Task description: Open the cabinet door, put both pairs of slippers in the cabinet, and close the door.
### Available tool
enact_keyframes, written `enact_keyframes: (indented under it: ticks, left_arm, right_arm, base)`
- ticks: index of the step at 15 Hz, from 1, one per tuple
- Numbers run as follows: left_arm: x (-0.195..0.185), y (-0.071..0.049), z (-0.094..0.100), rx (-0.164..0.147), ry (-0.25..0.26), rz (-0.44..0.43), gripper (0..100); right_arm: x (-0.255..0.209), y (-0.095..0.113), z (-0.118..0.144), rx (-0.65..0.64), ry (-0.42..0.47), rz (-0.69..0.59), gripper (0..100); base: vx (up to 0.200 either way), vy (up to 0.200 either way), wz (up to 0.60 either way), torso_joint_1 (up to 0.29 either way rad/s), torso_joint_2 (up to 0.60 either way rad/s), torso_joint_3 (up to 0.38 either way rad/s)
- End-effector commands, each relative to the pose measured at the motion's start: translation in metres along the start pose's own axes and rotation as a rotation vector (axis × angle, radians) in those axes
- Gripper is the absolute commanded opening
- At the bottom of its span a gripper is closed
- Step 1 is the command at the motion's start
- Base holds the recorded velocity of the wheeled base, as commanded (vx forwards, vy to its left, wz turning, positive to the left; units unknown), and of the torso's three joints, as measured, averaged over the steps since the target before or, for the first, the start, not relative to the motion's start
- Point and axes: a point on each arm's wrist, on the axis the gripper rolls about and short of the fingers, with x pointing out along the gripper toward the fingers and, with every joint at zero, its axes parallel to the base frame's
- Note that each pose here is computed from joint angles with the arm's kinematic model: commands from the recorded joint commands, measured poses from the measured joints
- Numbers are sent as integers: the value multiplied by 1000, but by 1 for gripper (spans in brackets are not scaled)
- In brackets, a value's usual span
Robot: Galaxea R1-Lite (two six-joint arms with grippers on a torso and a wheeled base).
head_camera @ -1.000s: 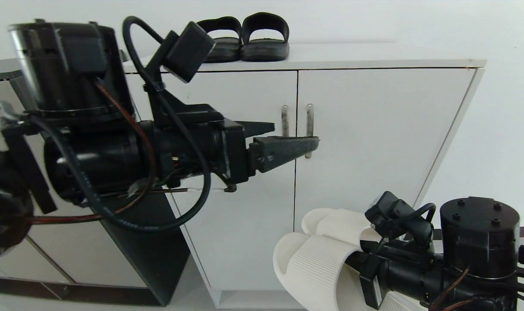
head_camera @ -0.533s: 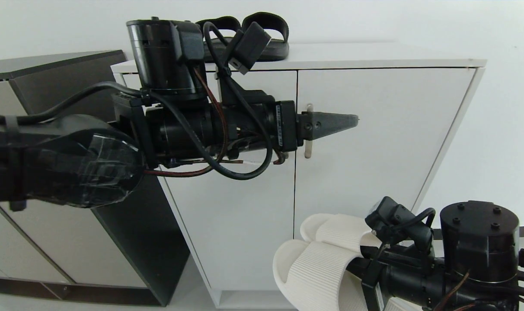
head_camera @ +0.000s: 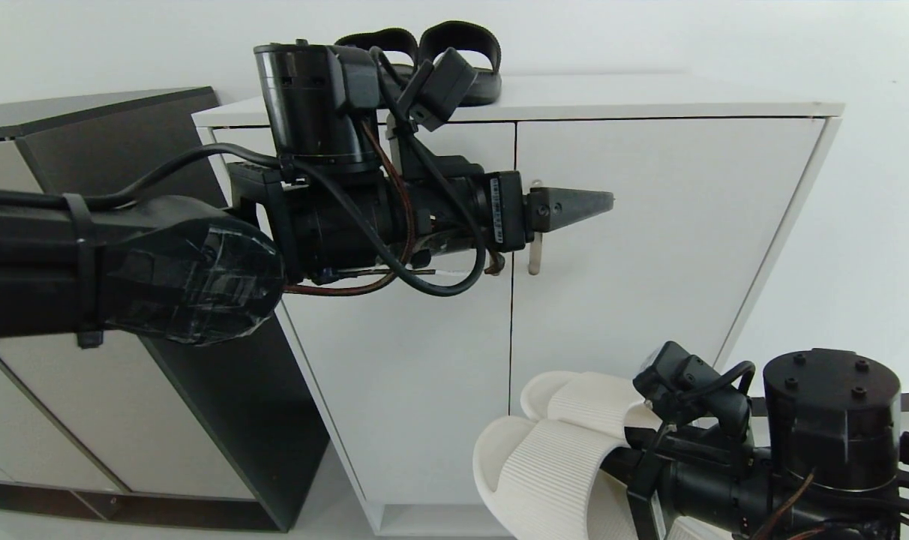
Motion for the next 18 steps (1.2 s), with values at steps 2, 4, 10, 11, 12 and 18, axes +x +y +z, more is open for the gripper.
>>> enact_keyframes:
  ticks: [2,4,10,11,12,18]
  left_arm:
    - [-5,3,-2,1,20,31,100]
    - [-5,7,-2,-1,19,49,100]
    - [7,22,-10,-11,31,100,100]
    - [10,25,-13,-14,37,105,100]
    - [12,26,-15,-16,41,105,100]
    - [23,30,-20,-17,48,98,0]
  right_arm:
    - [0,0,0,0,0,-2,0]
    - [0,0,0,-1,2,0,0]
    - [0,0,-1,0,3,0,0]
    - [0,0,-1,-1,3,1,0]
    - [0,0,-1,-1,3,1,0]
    - [-1,0,-2,-1,6,3,0]
  base:
    - [0,0,0,0,0,0]
    - [0,0,0,0,0,0]
    - [0,0,0,0,0,0]
    - [0,0,0,0,0,0]
    - [0,0,0,0,0,0]
    - [0,0,0,0,0,0]
